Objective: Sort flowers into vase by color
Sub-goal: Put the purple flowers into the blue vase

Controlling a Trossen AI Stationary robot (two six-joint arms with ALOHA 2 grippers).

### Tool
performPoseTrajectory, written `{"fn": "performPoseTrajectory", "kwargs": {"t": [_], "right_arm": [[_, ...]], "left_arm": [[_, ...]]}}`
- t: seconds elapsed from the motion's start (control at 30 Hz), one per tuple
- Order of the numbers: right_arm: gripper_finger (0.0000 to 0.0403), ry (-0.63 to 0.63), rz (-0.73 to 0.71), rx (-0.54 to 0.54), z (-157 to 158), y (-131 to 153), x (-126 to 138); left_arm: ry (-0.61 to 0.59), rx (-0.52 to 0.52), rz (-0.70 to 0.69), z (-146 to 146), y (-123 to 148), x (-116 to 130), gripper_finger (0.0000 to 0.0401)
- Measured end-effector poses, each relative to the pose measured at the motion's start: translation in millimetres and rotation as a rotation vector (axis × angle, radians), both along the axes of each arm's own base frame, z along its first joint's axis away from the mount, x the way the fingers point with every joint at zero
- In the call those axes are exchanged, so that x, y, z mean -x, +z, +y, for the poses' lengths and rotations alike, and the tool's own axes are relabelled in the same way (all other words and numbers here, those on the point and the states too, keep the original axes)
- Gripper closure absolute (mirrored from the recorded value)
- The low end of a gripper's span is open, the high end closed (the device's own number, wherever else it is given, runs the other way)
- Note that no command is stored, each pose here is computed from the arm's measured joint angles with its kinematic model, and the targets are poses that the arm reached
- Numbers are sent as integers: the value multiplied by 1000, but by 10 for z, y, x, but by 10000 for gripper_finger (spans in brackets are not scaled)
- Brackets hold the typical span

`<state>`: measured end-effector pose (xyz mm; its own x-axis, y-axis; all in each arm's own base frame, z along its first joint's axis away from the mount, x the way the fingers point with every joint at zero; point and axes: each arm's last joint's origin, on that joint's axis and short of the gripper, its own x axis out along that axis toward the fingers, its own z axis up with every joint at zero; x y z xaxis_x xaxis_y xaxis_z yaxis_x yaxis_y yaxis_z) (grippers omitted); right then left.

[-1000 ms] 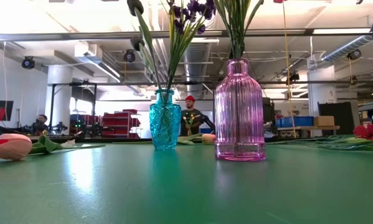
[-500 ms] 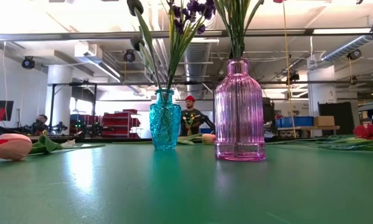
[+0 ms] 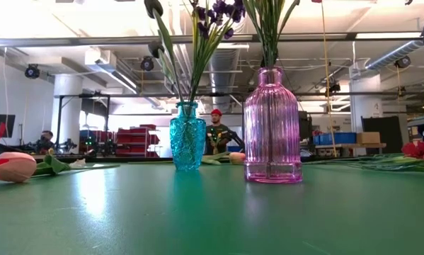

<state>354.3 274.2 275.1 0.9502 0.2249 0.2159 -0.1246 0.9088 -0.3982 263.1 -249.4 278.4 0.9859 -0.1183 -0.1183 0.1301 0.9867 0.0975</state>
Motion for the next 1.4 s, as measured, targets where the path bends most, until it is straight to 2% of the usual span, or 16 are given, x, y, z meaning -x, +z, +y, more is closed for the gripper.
{"fn": "performPoseTrajectory", "kwargs": {"t": [0.1, 0.27, 0.63, 0.8, 0.93, 1.17, 1.27, 1.33, 1.4], "right_arm": [[385, -11, -1, -4, -18, 2, -12], [385, -19, 18, -21, -56, -16, -44], [385, -62, 38, -48, -163, -39, -119], [385, -62, 37, -42, -163, -42, -119], [385, -63, 38, -42, -165, -46, -119], [385, -71, 41, -49, -171, -50, -124], [372, -75, 48, -72, -175, -56, -126], [355, -100, 58, -88, -177, -64, -124], [330, -137, 70, -98, -176, -75, -119]], "left_arm": [[-58, 68, -108, -23, 137, -7, 83], [-117, 98, -167, -34, 207, -7, 85], [-104, 75, -225, -39, 216, -54, 90], [-29, 41, -224, -20, 212, -57, 99], [-29, 15, -221, -20, 203, -58, 157], [4, -1, -211, -13, 191, -57, 316], [31, -13, -201, -15, 185, -45, 374], [35, -16, -197, -14, 182, -44, 393], [48, -17, -191, -11, 180, -40, 391]]}}
